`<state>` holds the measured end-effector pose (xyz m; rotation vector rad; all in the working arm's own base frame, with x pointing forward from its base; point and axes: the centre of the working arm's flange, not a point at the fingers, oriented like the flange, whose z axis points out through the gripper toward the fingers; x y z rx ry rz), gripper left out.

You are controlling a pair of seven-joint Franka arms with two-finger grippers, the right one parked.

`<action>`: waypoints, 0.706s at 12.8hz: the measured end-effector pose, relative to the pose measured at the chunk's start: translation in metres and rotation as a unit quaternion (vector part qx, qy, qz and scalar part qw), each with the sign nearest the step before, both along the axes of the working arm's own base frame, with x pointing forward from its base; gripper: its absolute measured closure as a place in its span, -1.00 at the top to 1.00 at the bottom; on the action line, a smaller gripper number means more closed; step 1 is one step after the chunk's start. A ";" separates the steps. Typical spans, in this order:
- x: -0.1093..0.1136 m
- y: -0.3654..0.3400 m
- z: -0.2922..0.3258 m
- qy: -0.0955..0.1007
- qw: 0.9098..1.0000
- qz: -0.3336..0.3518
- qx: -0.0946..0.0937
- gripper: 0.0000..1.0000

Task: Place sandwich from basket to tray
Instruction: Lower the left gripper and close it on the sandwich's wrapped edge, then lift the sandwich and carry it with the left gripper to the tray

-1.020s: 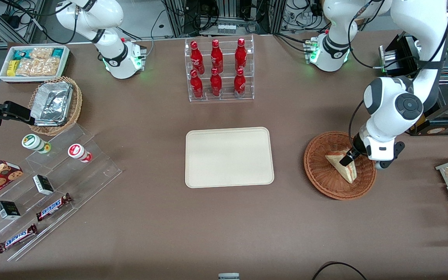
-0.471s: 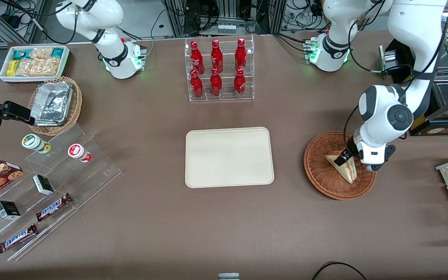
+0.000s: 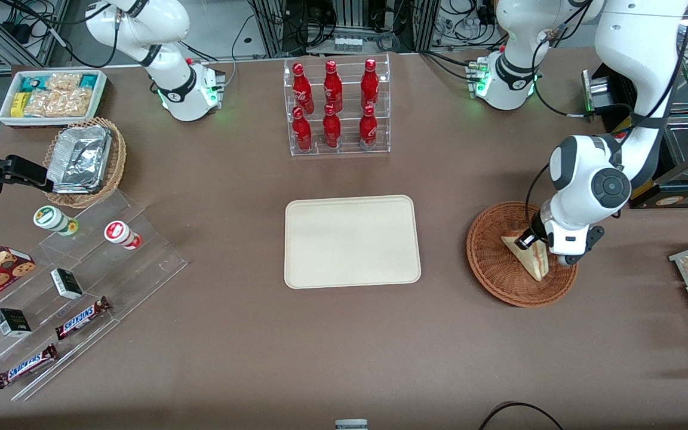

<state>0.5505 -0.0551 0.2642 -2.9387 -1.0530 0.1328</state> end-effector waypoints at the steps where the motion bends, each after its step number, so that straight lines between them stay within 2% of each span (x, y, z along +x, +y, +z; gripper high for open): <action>1: 0.008 -0.002 0.016 0.011 1.000 -0.007 0.005 -0.37; 3: 0.026 -0.024 0.061 0.021 0.999 -0.029 0.010 -0.48; 5: 0.035 -0.072 0.096 0.011 0.998 -0.066 0.010 -0.69; 9: 0.022 -0.181 0.100 -0.001 0.988 -0.152 0.003 -0.70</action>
